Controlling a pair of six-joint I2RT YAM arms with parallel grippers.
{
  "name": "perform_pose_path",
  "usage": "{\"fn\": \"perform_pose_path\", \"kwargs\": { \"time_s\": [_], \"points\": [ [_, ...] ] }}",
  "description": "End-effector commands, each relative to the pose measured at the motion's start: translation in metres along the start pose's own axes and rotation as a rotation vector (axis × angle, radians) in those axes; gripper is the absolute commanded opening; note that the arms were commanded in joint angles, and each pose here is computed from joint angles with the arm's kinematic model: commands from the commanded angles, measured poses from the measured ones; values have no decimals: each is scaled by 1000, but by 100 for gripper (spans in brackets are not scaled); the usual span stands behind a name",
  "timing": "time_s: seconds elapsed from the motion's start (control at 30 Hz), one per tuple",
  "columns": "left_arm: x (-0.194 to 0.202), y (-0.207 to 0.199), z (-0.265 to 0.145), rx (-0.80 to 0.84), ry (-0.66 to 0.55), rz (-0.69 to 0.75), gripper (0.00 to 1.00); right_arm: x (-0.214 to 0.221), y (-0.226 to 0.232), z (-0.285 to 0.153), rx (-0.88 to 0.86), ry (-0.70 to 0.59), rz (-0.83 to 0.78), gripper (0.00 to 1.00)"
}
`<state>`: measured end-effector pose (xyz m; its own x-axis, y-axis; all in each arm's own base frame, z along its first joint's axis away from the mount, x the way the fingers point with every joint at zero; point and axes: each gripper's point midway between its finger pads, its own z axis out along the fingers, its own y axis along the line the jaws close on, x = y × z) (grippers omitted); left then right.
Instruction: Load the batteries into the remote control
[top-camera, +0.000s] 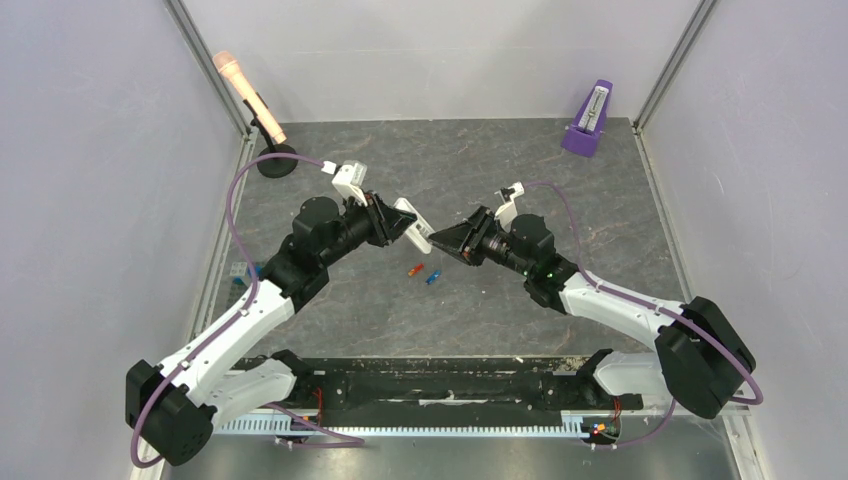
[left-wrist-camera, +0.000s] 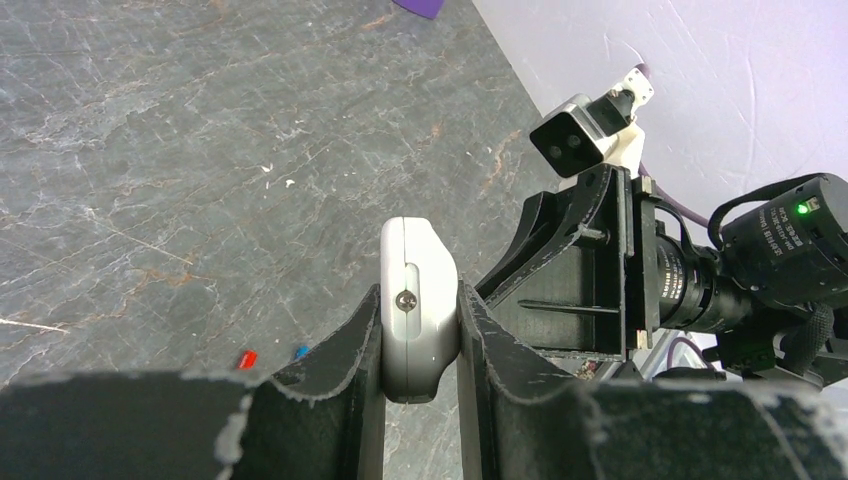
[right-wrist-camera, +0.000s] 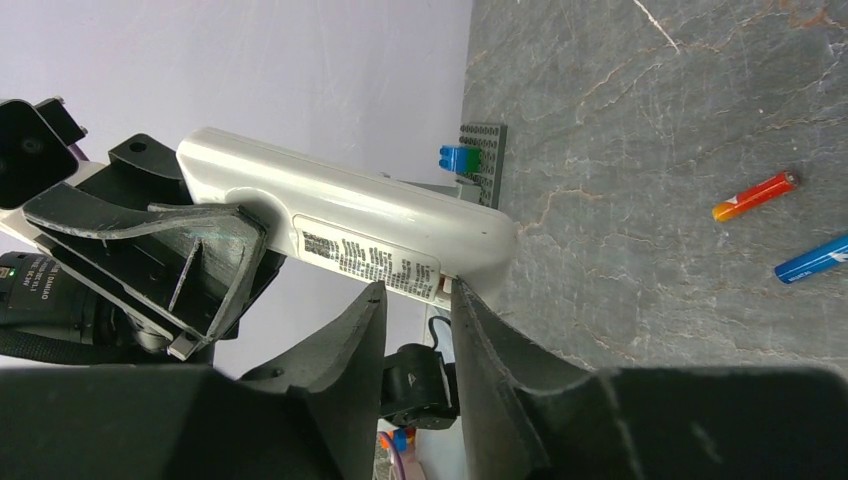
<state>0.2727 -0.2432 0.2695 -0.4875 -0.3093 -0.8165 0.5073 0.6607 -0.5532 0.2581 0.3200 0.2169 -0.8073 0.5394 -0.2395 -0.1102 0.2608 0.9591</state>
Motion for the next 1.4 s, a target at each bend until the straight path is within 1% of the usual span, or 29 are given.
{"fn": "perform_pose_path", "kwargs": {
  "time_s": [0.0,0.13,0.27,0.37,0.53,0.77,1.07,1.37],
  "points": [
    [-18,-18,-4,60,-62,-4,2,-10,12,4,-13,-34,-33,35],
    [-17,-22,-3,82,-53,-11,2,-11,14,4,-29,-38,-33,36],
    [-16,-25,-3,99,-47,-17,2,-12,16,6,-40,-38,-28,35],
    [-14,-27,-2,111,-41,-20,2,-12,16,7,-47,-37,-24,31],
    [-14,-29,-2,125,-38,-29,2,-11,14,8,-45,-38,-19,29],
    [-12,-30,-2,130,-33,-33,2,-10,14,10,-49,-33,-9,22],
    [-18,-34,-2,138,-42,-60,2,-8,7,9,-46,-30,0,26],
    [-30,-51,-6,190,-60,-141,2,-5,31,1,-213,-26,23,24]
  ]
}}
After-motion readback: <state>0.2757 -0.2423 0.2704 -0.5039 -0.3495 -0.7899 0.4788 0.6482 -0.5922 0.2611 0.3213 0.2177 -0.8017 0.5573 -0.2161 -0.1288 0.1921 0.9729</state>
